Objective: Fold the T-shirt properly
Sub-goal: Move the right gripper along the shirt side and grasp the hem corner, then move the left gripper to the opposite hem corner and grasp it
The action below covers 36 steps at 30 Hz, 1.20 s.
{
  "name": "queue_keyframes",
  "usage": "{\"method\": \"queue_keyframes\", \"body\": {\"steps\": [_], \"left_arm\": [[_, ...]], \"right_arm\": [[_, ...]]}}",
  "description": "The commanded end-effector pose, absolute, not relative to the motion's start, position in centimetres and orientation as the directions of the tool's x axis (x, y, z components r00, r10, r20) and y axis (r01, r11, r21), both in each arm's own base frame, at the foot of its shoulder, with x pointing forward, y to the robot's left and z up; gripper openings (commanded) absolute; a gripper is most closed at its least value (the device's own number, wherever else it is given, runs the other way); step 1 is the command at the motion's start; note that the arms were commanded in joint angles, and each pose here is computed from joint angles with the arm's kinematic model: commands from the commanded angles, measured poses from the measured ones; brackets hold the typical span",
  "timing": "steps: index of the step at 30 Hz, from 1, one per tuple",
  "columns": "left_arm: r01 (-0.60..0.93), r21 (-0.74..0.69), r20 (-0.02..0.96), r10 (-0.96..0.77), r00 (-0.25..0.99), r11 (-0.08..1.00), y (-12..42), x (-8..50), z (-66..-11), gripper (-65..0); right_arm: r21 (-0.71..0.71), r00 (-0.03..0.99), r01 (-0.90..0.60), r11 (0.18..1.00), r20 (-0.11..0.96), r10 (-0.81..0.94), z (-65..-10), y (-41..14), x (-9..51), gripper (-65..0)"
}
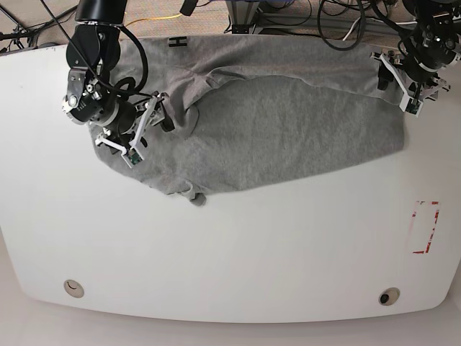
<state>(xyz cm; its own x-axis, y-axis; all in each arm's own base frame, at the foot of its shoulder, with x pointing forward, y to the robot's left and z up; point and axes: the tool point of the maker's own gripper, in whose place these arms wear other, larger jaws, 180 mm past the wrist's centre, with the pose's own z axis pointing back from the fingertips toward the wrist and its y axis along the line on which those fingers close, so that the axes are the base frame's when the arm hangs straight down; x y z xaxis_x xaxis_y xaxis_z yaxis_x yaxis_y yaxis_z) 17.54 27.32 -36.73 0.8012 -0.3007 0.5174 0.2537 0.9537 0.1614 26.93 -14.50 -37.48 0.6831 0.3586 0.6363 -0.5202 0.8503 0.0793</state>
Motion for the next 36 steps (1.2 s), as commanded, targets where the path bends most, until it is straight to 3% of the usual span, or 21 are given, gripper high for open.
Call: {"method": "queue_keyframes", "body": {"steps": [1,15,24,26,29,33,36], "left_arm": [[0.261,0.177,0.54,-0.315,0.781,0.949,27.4,18.1,-35.9,-27.6],[0.248,0.192,0.578,-0.313,0.754,0.95,27.6,19.8,-34.9,-27.6],[0.245,0.192,0.581,-0.311,0.752,0.95,27.6,19.9,-34.8,-27.6],[0.237,0.198,0.602,-0.309,0.737,0.951,27.7,20.8,-34.3,-27.6],[0.165,0.224,0.637,-0.273,0.721,0.96,29.6,21.6,-32.8,-27.6],[0.021,0.226,0.722,-0.182,0.668,0.974,31.9,23.4,-30.4,-27.2],[-0.046,0.211,0.712,-0.121,0.692,0.976,33.5,23.8,-30.2,-22.6]], "right_arm": [[0.038,0.641,-0.473,0.88,0.701,0.314,-35.0,-16.6,29.5,-22.0],[0.062,0.719,-0.269,0.961,0.677,0.158,-37.7,-23.8,37.9,-22.0],[0.129,0.754,-0.229,0.965,0.65,0.092,-40.5,-24.8,38.4,-22.7],[0.137,0.758,-0.23,0.963,0.646,0.089,-40.8,-24.4,38.3,-27.6],[0.167,0.78,-0.232,0.958,0.621,0.08,-42.3,-23.2,36.9,-44.7],[0.172,0.779,-0.238,0.956,0.622,0.083,-42.5,-22.5,36.7,-61.2],[0.178,0.792,-0.234,0.956,0.605,0.082,-43.3,-22.5,35.8,-63.9]]}}
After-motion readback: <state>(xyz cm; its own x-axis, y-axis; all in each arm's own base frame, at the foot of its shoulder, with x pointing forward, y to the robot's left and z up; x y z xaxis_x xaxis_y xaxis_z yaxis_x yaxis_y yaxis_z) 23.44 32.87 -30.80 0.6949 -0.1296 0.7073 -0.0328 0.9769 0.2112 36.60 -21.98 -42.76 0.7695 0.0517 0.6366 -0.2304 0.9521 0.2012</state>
